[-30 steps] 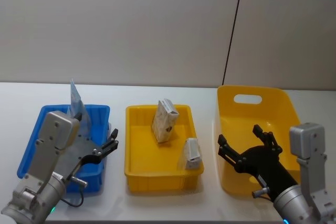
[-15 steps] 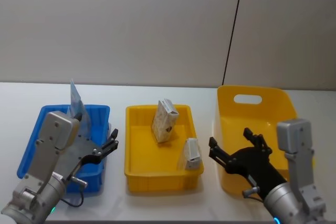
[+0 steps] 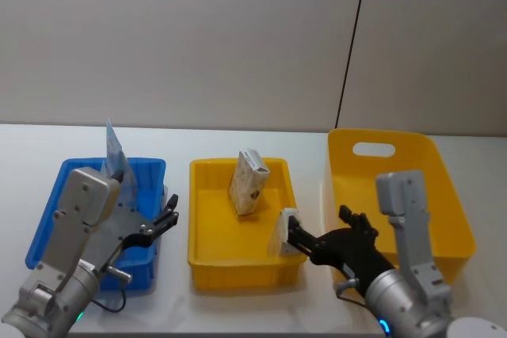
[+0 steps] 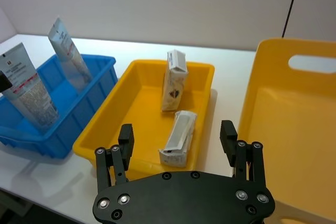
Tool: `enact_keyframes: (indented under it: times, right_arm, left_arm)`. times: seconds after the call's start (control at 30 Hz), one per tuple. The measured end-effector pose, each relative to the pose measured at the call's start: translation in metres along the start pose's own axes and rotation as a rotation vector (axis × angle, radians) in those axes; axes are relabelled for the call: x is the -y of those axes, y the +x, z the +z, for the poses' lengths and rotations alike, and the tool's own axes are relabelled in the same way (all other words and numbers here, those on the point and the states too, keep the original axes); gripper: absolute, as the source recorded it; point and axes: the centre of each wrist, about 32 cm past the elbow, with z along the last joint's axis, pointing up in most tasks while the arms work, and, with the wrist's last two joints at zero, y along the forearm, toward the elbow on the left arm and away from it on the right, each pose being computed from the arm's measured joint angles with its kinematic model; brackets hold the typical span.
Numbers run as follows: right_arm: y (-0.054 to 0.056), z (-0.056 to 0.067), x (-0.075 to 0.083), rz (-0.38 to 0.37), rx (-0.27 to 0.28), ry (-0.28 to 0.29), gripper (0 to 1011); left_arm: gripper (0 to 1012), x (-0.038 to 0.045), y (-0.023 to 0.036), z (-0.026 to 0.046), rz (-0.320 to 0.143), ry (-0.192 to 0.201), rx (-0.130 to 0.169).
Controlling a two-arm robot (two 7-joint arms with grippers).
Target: Bimanual collaborative sorting of washing and personal care products
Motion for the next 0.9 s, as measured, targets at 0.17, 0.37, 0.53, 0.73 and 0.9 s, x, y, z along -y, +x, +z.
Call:
enact_keyframes:
  times: [0.17, 0.37, 0.53, 0.73, 0.9]
  right_arm:
    - [-0.008, 0.001, -0.010, -0.011, -0.023, -0.052, 1003]
    - [-0.015, 0.002, -0.022, -0.032, -0.040, -0.107, 1003]
    - [-0.020, 0.003, -0.033, -0.052, -0.046, -0.142, 1004]
    - [-0.026, 0.004, -0.043, -0.071, -0.047, -0.168, 1004]
    - [-0.031, 0.005, -0.052, -0.094, -0.048, -0.192, 1004]
  left_arm:
    - [1001, 0.0000, 0.0000, 0.0000, 0.000, 0.000, 0.000]
    - [1001, 0.0000, 0.0000, 0.0000, 0.000, 0.000, 0.000]
    - [1001, 0.0000, 0.0000, 0.0000, 0.000, 0.000, 0.000]
    - [1001, 0.0000, 0.0000, 0.0000, 0.000, 0.000, 0.000]
    - [1001, 0.0000, 0.0000, 0.0000, 0.000, 0.000, 0.000]
